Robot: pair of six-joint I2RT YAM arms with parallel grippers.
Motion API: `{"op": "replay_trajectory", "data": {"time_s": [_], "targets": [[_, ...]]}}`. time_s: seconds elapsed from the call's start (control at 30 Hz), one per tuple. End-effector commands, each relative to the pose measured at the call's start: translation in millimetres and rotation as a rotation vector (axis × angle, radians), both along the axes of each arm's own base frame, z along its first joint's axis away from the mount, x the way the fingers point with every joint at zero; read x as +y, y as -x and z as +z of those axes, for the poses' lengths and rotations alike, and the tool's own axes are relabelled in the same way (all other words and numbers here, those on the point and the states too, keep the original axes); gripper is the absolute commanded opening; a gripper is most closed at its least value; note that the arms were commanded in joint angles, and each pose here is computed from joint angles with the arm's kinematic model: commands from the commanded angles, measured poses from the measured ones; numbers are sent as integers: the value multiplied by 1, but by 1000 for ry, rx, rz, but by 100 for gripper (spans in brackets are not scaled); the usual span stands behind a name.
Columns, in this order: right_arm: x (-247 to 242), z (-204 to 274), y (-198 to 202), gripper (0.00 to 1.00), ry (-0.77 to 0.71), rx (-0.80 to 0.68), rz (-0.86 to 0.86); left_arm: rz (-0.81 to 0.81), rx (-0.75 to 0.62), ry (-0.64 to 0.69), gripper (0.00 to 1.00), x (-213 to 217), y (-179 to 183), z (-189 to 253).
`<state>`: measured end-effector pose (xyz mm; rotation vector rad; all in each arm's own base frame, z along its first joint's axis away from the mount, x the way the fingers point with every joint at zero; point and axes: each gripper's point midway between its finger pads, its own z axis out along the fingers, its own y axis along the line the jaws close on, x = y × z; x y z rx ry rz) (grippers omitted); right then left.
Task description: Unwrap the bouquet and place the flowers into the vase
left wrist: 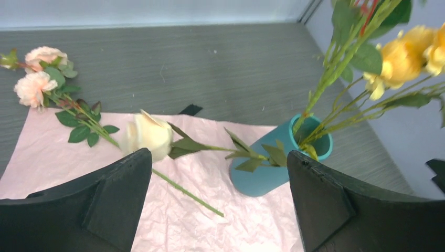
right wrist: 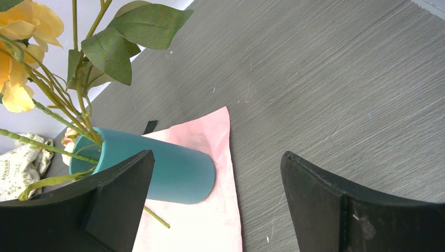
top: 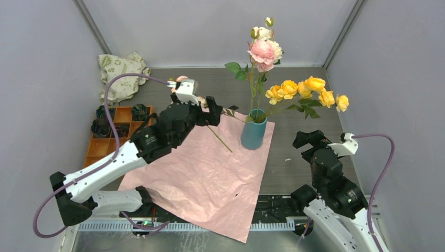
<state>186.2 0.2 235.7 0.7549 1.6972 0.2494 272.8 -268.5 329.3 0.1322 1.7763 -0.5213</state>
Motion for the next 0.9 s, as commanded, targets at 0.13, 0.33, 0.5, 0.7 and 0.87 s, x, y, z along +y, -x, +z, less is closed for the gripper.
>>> {"op": "replay_trajectory", "data": {"time_s": [0.13, 0.33, 0.5, 0.7, 0.87], "targets": [[1, 8, -1, 96, -33, -37, -5, 65, -71, 129, 100, 38, 8, 69], [3, 6, -3, 95, -35, -31, 1, 386, 39, 136, 100, 97, -7, 57], [11, 4, -9, 96, -39, -20, 24, 624, 110, 266, 95, 149, -40, 52], [13, 7, -12, 95, -34, -16, 27, 718, 256, 250, 93, 162, -112, 28], [8, 5, -9, 95, -19, -13, 11, 779, 379, 177, 93, 152, -165, -13]]}}
